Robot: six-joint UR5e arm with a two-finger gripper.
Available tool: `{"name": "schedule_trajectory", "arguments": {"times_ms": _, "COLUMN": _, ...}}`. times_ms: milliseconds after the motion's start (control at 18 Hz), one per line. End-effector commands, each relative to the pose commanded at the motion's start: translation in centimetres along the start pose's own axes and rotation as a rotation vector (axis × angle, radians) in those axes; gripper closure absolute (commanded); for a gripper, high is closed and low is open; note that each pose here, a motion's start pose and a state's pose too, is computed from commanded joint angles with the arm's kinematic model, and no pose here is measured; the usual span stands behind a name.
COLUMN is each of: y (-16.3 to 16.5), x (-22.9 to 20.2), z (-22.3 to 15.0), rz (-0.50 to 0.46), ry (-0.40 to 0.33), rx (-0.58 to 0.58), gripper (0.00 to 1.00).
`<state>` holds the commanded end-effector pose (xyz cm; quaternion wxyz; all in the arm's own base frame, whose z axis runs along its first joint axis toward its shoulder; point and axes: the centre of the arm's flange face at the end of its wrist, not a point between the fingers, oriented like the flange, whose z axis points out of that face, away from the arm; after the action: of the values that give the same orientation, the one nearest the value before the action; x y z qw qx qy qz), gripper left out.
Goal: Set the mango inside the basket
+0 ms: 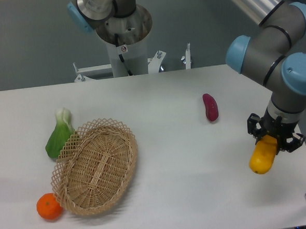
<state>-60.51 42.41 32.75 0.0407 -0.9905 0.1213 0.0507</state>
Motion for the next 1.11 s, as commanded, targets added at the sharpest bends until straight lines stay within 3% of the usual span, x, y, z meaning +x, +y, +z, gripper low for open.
{"name": "schedule_trajectory", "arguments": {"times_ms": 722, "y": -0.7, "x": 0.4, "z": 0.1, "rz": 0.004, "ry": 0.008, "rx": 0.000, "gripper": 0.66}}
{"name": "schedule_trajectory", "arguments": {"times_ms": 1111, "y": -6.4, "x": 5.3, "z": 0.2, "rz": 0.052, "ry": 0.035, "rx": 0.002, "gripper": 0.66}}
